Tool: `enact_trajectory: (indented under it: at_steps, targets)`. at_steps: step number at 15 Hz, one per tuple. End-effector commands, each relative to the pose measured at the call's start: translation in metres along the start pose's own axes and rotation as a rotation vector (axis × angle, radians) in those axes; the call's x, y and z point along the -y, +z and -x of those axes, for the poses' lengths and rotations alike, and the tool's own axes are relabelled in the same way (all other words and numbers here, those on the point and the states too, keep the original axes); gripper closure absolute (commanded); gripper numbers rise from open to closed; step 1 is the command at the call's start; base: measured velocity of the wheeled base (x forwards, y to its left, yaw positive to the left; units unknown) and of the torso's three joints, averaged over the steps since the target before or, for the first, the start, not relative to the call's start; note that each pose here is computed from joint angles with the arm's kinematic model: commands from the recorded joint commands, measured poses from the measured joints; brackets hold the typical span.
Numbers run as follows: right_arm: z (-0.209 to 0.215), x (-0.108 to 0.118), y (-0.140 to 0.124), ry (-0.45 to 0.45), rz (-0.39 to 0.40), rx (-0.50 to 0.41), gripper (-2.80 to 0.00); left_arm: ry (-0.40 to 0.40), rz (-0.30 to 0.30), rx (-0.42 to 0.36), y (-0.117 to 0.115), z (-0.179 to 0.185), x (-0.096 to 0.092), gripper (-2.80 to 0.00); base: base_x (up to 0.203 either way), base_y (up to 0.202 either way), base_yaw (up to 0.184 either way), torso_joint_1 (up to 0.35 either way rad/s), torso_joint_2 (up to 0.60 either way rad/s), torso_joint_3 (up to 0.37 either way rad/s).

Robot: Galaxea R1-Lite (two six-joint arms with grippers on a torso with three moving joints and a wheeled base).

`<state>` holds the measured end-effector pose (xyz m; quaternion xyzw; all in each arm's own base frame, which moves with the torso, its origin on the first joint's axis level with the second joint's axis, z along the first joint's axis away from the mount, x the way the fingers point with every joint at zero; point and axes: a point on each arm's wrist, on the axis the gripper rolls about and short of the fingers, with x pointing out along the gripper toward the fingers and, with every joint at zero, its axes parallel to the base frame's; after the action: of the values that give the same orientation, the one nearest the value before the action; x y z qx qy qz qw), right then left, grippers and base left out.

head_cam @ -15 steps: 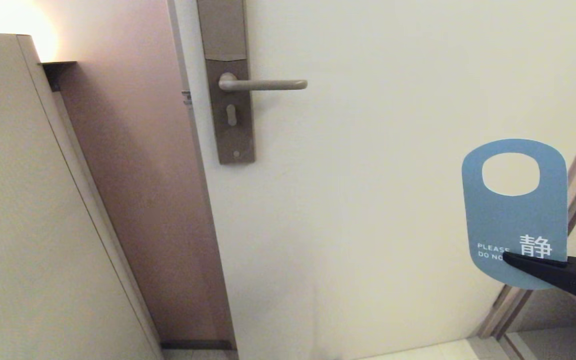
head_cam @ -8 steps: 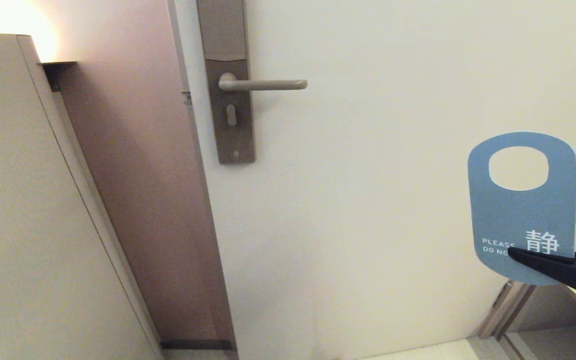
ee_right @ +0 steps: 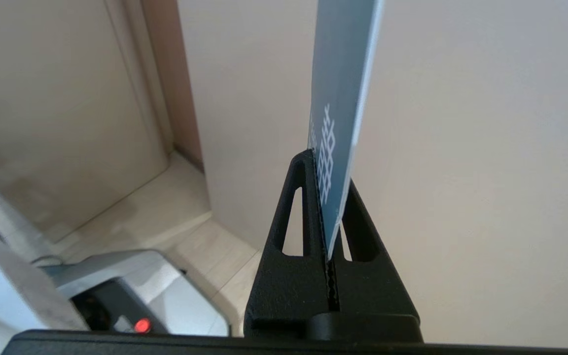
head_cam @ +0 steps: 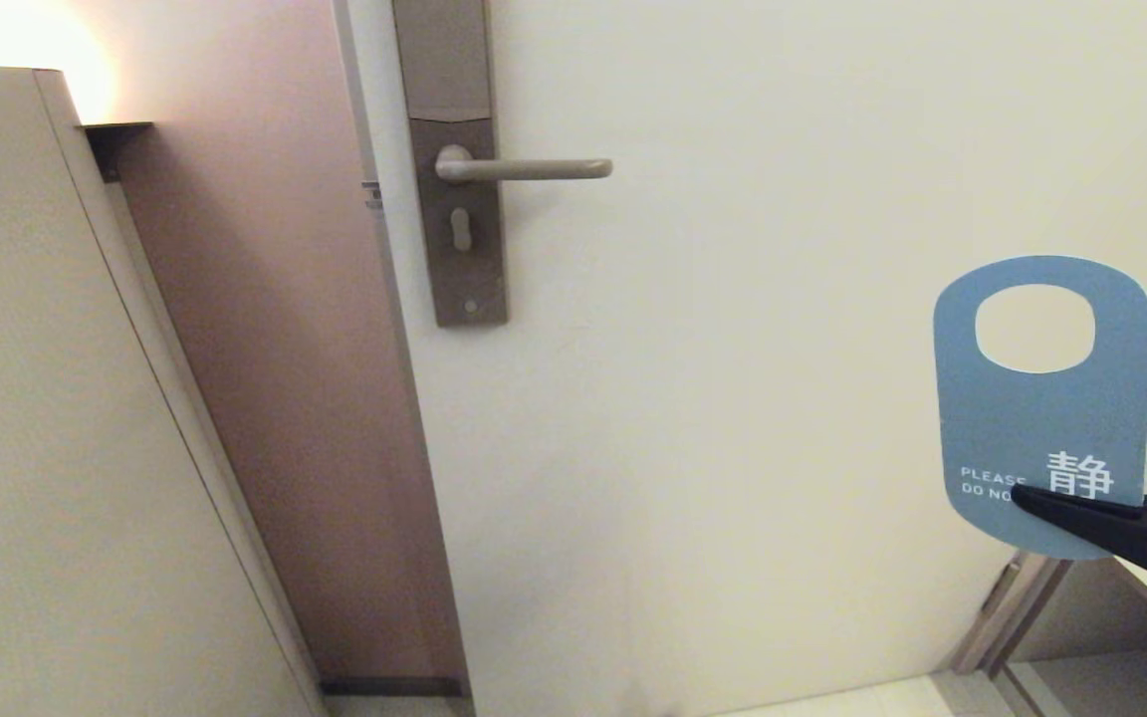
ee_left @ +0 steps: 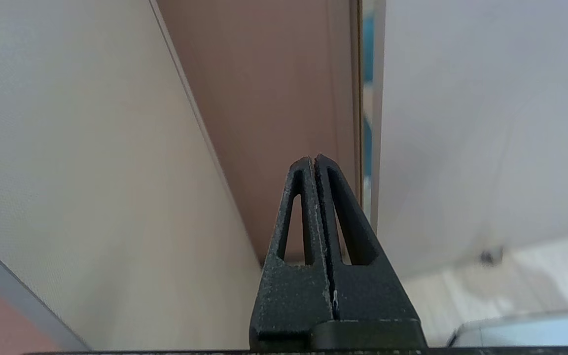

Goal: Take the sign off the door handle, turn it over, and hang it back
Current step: Hang the sign back with the other side facing out

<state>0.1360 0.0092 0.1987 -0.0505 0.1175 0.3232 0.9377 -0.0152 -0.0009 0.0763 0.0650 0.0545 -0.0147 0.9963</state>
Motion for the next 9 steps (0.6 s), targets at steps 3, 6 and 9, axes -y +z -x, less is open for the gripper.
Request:
enact_trajectory:
  at_steps: [3, 6, 9]
  targets:
    - [-0.0041, 0.0028, -0.0053, -0.021, -0.005, 0.001, 0.00, 0.016, 0.010, 0.097, -0.0029, 0.0073, 0.0004, 0.00, 0.000, 0.000, 0.000, 0.000, 0.00, 0.000]
    - [-0.0047, 0.0033, -0.0081, -0.041, -0.013, -0.013, 0.00, 0.017, 0.064, 0.099, -0.0028, 0.0073, 0.0003, 0.00, 0.000, 0.000, 0.000, 0.000, 0.00, 0.000]
    - [-0.0071, 0.0058, -0.0071, -0.058, -0.023, -0.012, 0.00, 0.037, 0.128, 0.101, -0.0025, 0.0074, -0.0002, 0.00, 0.000, 0.000, 0.000, 0.000, 0.00, 0.000]
